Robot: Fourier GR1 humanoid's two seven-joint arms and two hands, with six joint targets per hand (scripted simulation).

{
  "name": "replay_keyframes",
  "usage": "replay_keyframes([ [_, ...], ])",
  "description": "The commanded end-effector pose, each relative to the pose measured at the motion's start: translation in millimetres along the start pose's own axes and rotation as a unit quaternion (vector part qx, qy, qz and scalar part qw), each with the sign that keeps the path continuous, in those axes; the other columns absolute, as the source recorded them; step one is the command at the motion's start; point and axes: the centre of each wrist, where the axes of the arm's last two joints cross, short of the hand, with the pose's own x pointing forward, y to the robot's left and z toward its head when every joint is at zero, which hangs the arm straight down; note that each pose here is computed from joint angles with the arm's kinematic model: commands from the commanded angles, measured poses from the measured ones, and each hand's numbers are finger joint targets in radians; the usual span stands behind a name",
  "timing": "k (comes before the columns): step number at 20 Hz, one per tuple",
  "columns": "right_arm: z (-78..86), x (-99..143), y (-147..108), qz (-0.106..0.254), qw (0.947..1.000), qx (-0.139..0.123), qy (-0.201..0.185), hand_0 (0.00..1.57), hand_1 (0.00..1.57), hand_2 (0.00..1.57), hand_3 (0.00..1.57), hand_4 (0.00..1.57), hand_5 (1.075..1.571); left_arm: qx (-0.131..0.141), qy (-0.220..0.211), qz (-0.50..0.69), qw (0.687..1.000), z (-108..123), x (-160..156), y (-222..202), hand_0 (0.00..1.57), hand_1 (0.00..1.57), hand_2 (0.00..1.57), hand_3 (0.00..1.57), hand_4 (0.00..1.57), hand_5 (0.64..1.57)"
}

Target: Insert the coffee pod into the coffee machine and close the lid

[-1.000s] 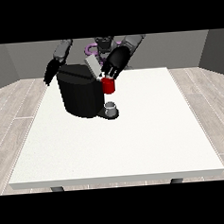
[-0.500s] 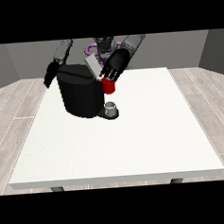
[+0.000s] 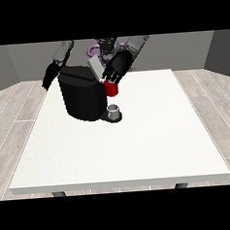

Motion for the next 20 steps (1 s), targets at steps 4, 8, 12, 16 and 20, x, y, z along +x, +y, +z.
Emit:
replay_keyframes([
  [4,-2.8,-4,6,-0.010,0.9998,-0.018,0.006,0.00,0.00,0.00,0.00,0.00,1.571,0.009,-0.025,-0.013,1.000,-8,19,-8,1.20,1.20,1.22,1.17,0.36,1.571],
  [8,-4.8,-13,-2,-0.001,0.9999,-0.012,0.006,0.00,0.00,0.00,0.00,0.00,1.571,0.035,-0.020,-0.022,0.999,-8,35,10,1.24,1.24,1.26,1.20,0.29,1.571],
  [12,-3.3,7,10,-0.002,0.9997,-0.002,-0.024,0.00,0.00,0.00,0.00,0.00,1.571,0.041,0.006,-0.073,0.996,5,3,22,1.22,1.22,1.23,1.10,0.00,1.571],
  [16,-5.1,21,7,0.009,0.9994,0.012,-0.031,0.00,0.00,0.00,0.00,0.00,1.571,0.047,0.002,-0.091,0.995,10,-16,16,1.16,1.16,1.19,1.07,0.00,1.571],
  [20,-0.8,4,8,0.001,0.9999,0.002,-0.012,0.00,0.00,0.00,0.00,0.00,1.571,0.033,0.004,-0.079,0.996,-1,3,8,1.10,1.10,1.13,0.99,0.00,1.571],
])
